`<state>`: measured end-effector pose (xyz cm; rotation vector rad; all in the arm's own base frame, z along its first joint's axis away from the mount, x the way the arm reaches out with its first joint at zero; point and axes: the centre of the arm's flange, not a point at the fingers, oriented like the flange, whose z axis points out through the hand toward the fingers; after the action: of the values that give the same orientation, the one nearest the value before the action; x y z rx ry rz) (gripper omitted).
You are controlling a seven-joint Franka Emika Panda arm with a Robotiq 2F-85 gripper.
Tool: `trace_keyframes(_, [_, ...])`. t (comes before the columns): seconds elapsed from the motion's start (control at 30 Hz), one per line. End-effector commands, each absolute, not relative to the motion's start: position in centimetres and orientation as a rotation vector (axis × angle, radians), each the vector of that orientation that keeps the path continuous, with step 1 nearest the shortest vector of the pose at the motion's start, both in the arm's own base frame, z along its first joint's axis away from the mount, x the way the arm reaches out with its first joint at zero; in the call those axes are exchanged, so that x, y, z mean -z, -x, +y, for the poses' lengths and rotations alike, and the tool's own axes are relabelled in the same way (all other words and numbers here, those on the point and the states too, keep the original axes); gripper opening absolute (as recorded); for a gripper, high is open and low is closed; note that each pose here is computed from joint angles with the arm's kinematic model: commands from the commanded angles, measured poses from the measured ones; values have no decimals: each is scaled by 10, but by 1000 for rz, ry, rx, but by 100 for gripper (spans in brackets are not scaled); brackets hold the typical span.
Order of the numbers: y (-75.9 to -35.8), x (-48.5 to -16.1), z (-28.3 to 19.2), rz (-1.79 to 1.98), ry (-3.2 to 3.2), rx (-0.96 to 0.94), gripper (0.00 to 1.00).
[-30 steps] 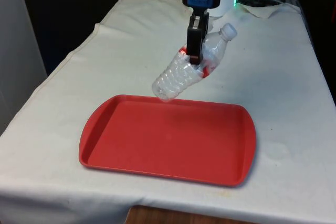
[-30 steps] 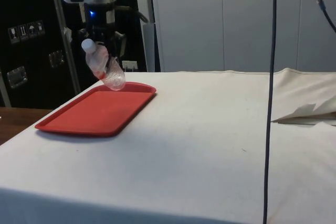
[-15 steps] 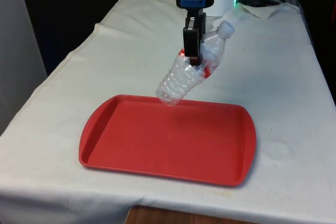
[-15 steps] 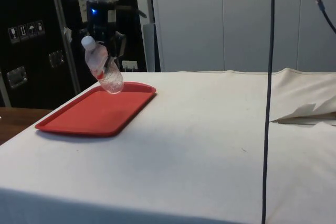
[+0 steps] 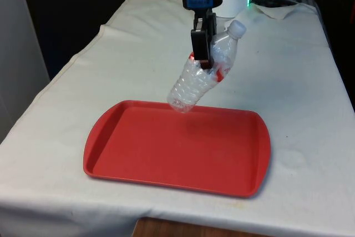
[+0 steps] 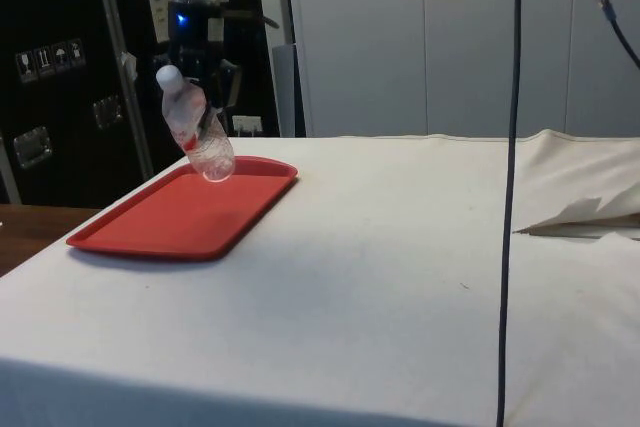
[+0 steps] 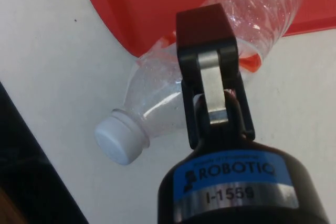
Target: Place the bottle upright on the tray.
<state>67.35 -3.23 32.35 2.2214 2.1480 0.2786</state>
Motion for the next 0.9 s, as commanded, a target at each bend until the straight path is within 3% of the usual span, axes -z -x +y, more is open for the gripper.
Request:
trace_keyframes(0.0, [-674, -324, -32, 2149, -2221, -281, 33])
trace_keyframes(0.87, [-679, -314, -55, 2172, -2320, -447, 33])
